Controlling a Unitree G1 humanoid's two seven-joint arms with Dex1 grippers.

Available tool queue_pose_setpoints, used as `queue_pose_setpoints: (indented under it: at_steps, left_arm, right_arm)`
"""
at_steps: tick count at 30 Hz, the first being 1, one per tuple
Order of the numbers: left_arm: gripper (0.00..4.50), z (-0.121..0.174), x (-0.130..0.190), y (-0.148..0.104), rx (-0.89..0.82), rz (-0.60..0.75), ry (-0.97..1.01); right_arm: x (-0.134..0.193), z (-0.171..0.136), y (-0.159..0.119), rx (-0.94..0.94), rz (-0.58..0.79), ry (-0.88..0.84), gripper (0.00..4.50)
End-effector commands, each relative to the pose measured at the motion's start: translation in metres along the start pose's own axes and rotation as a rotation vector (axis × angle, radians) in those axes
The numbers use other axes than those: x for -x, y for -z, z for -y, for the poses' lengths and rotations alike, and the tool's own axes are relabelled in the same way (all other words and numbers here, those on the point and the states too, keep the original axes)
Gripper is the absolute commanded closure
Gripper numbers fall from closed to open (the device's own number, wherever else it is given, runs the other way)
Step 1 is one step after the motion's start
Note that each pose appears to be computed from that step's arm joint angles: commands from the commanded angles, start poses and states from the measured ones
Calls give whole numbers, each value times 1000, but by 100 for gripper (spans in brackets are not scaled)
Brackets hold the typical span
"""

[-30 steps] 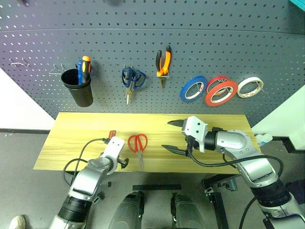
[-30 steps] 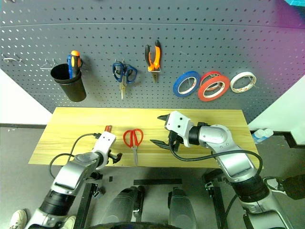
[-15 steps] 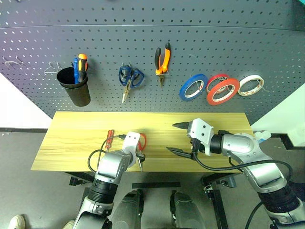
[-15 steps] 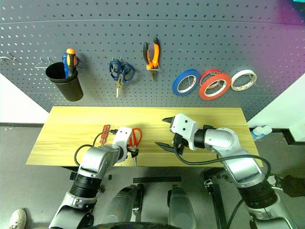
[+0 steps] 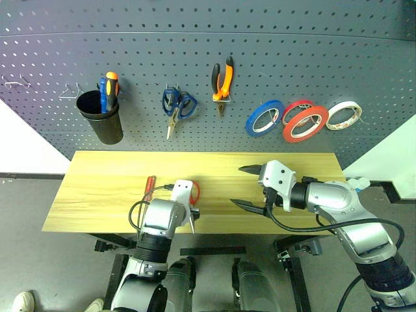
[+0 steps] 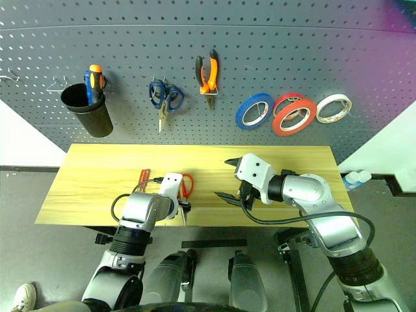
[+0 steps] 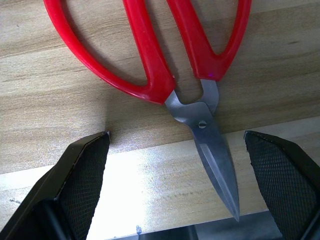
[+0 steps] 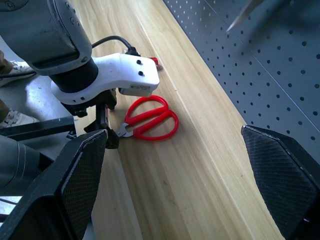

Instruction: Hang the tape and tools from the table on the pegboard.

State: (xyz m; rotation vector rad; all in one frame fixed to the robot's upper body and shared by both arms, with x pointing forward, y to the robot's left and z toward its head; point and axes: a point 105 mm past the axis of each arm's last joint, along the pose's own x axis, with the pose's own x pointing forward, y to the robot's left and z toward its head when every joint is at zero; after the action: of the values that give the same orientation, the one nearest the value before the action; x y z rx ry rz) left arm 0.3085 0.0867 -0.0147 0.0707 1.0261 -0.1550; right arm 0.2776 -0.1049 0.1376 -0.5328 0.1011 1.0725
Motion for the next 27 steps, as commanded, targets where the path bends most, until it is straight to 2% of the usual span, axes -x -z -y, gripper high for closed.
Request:
queue_pose_setpoints:
  at_steps: [1,12,13,18,27]
  left_arm:
    - [52,1,-2,6,19,-41,-5]
    - [412,-5,-1,2,31,-24,-38]
    - [425,-5,-1,2,31,-22,-39]
    - [424,-5,1,-6,-3,16,-40]
    - [424,-15,17,-39,-88,200,-72]
  right_arm:
    - [6,1,-15,43,40,20,0]
    - [7,2,-15,41,44,29,0]
    - [6,2,-15,42,44,29,0]
    - [6,1,-16,41,48,29,0]
    - [6,1,-18,32,67,36,0]
